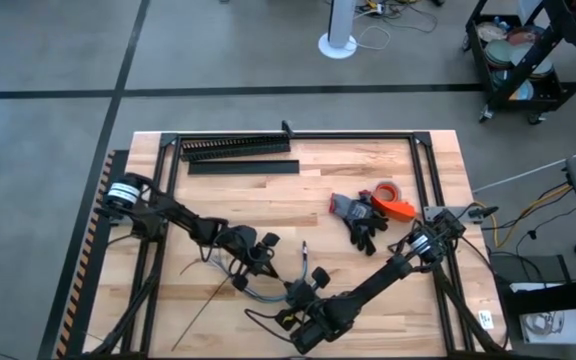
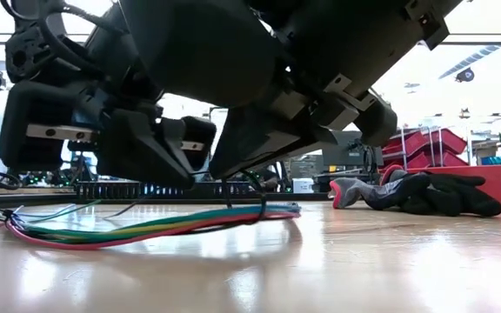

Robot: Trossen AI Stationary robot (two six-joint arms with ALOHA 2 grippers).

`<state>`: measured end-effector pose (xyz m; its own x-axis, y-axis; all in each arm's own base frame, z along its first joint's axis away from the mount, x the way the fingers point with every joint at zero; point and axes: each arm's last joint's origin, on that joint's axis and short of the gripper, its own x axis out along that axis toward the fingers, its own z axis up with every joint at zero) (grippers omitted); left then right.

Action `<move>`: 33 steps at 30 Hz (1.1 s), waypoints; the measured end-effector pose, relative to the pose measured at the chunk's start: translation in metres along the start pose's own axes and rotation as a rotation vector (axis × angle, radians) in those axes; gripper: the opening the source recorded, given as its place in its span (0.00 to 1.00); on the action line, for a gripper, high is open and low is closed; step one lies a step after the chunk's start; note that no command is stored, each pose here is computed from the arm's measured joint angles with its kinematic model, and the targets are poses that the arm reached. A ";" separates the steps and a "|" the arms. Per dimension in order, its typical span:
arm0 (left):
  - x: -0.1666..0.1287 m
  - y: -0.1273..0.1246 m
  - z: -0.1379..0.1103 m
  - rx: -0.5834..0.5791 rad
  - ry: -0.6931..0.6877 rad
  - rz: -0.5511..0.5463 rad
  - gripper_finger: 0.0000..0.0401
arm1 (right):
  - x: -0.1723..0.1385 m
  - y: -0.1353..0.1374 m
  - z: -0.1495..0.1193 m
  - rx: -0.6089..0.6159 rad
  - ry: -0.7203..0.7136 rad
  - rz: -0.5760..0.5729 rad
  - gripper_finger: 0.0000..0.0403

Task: Ziptie cables
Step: Wrap the black zip tie on the cable

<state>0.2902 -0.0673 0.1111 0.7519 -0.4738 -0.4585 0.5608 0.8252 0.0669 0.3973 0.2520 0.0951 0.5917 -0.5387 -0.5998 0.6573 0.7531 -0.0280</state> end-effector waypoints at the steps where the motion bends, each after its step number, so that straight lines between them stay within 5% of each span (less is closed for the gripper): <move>1: -0.003 0.000 -0.002 -0.003 0.004 0.004 0.00 | 0.000 0.000 0.000 -0.002 0.001 -0.001 0.00; 15: -0.046 0.020 -0.027 -0.075 0.029 0.125 0.00 | 0.000 -0.017 -0.036 0.057 0.000 -0.036 0.00; 33: -0.083 0.019 -0.021 -0.092 -0.042 0.213 0.00 | 0.004 -0.014 -0.034 0.031 0.072 0.008 0.00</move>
<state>0.2307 -0.0060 0.1314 0.8648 -0.2965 -0.4053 0.3553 0.9316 0.0764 0.3751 0.2521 0.0659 0.5629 -0.5034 -0.6555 0.6675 0.7446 0.0015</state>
